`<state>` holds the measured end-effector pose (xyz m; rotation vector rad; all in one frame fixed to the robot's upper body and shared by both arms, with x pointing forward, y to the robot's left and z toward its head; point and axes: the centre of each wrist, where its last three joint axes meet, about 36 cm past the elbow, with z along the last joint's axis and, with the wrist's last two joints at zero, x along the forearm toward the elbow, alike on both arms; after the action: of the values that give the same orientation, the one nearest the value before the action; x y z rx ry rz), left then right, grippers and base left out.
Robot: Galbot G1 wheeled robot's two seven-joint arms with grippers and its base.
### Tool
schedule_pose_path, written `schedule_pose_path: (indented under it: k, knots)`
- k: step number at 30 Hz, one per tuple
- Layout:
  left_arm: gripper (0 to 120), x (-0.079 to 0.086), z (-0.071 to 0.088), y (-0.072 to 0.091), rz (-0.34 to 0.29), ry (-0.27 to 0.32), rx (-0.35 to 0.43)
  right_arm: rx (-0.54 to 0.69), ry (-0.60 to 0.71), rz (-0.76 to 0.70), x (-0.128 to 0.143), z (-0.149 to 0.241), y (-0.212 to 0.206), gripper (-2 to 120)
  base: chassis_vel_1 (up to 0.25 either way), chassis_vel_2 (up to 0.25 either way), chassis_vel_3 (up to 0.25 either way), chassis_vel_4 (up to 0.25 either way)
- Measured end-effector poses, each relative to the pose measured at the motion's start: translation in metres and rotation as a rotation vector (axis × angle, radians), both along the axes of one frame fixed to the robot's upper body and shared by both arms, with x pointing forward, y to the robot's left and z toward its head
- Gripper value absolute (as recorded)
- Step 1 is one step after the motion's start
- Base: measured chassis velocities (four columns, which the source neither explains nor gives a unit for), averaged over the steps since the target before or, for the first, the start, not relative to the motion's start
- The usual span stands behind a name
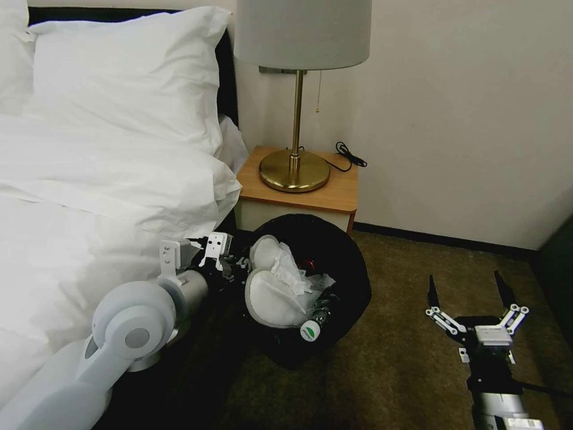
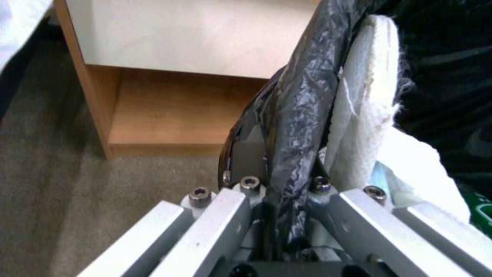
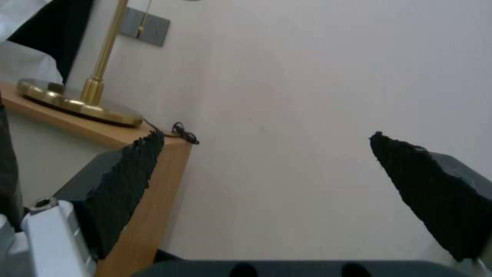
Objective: Pick up the trash bin, then pick up the garbage on the floor and place it into the trash bin.
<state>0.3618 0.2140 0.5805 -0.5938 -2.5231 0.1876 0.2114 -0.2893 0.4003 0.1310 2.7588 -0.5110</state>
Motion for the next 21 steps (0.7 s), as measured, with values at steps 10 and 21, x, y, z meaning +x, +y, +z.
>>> schedule_pose_path:
  k: [10, 21]
  knots:
    - [1, -0.023, -0.009, 0.000, 0.034, 0.031, 0.034, 0.044, 0.007, -0.021, -0.007, 0.001, 0.015, 100, 0.000, 0.000, 0.000, 0.000]
    - [1, -0.037, -0.014, 0.000, 0.045, 0.060, 0.041, 0.051, -0.009, -0.033, -0.006, 0.013, 0.017, 100, 0.000, 0.000, 0.000, 0.000]
